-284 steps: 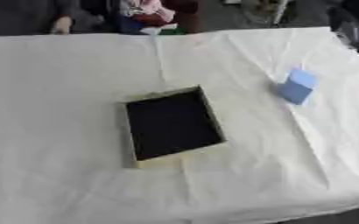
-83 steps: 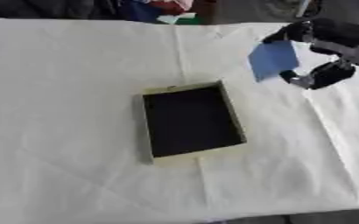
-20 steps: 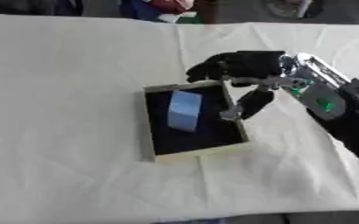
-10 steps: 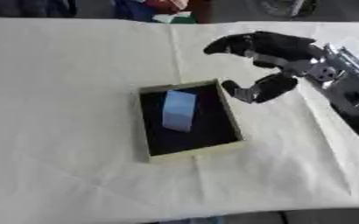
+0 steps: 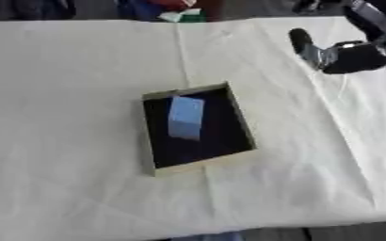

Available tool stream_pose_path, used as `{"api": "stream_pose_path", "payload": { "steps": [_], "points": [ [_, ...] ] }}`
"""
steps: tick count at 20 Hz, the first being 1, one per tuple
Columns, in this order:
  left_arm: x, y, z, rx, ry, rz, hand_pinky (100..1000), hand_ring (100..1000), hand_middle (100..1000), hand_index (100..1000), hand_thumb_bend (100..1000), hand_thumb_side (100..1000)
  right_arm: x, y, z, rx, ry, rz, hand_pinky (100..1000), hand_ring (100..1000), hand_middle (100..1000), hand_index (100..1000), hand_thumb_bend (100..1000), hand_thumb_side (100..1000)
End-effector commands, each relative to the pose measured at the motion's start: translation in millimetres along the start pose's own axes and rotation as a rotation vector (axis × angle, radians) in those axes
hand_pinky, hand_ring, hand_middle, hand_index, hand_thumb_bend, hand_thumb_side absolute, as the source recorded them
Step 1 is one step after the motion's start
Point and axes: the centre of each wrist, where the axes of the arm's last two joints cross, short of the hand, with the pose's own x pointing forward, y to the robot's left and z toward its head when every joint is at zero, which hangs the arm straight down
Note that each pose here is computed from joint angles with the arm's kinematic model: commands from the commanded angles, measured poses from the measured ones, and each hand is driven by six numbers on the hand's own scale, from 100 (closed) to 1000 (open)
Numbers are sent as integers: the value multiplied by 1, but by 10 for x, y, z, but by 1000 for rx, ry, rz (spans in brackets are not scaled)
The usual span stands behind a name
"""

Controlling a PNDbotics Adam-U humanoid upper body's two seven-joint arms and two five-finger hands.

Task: Pick up objects on the table and place them in the box.

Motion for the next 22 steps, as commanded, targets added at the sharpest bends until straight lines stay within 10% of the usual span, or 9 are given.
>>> {"api": "stream_pose_path", "payload": {
  "steps": [1, 22],
  "points": [
    [3, 41, -28, 14, 0, -21, 729, 459, 501, 668, 445, 775, 59, -122, 5, -79, -35, 6, 692, 853, 782, 967, 100, 421],
    [-15, 149, -232, 99, -2, -96, 740, 486, 529, 681, 362, 781, -70, 77, 473, -455, 117, -77, 605, 764, 673, 881, 100, 431]
  ]
}}
